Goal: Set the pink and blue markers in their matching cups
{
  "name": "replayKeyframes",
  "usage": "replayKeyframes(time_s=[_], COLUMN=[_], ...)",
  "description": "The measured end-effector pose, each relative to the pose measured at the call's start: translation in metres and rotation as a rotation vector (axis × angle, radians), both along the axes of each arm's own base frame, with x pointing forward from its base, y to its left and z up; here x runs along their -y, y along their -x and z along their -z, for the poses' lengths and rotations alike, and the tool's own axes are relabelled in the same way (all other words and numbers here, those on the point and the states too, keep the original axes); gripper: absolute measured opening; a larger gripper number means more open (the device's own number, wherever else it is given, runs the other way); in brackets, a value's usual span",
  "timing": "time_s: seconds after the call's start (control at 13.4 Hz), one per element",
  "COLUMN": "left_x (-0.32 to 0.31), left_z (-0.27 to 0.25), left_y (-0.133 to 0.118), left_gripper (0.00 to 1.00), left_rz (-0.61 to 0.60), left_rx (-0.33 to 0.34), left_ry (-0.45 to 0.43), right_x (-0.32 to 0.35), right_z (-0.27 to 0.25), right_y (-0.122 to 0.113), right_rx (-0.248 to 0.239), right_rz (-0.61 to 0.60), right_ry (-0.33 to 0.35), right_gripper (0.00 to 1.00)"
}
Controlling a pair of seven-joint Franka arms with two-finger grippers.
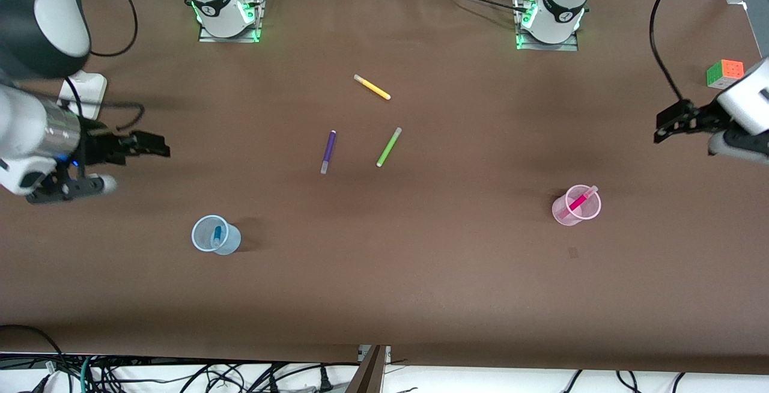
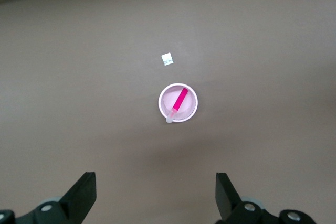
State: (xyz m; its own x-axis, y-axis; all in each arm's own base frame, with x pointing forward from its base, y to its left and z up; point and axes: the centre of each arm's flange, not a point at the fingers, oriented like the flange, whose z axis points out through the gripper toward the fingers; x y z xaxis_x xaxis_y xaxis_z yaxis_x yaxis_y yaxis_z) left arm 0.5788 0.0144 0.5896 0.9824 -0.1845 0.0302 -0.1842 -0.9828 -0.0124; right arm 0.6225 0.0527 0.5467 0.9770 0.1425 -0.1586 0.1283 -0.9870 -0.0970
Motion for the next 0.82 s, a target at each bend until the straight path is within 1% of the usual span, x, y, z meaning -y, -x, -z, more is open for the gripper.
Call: replayKeyframes(time_s=[0.15, 0.3, 0.37, 0.52, 0.82], left_x=[0.003, 0.004, 0.004, 0.006, 0.014], left_z=[0.000, 0.005, 0.007, 0.008, 0.008], left_y=[0.006, 0.006, 0.006, 0.006, 0.006], left_gripper=[1.00, 1.00, 1.00, 1.00, 1.00], left_rz=[-0.044, -0.060, -0.062, -0.060, -0.055], left_rx=[-0.002, -0.012, -0.016, -0.018, -0.018], left_ry=[0.001, 0.001, 0.001, 0.001, 0.001], right_x=[0.013, 0.021, 0.026, 0.035, 0.048], right_z=[-0.022, -0.040, -0.044, -0.044, -0.035], right_y=[0.028, 0.051, 0.060, 0.067, 0.065], right_rx=[0.015, 0.027, 0.027, 0.011, -0.016], right_rz=[0.011, 0.022, 0.031, 0.046, 0.067], right_ry=[0.036, 0.043, 0.045, 0.048, 0.054], right_gripper=[1.00, 1.00, 1.00, 1.00, 1.00])
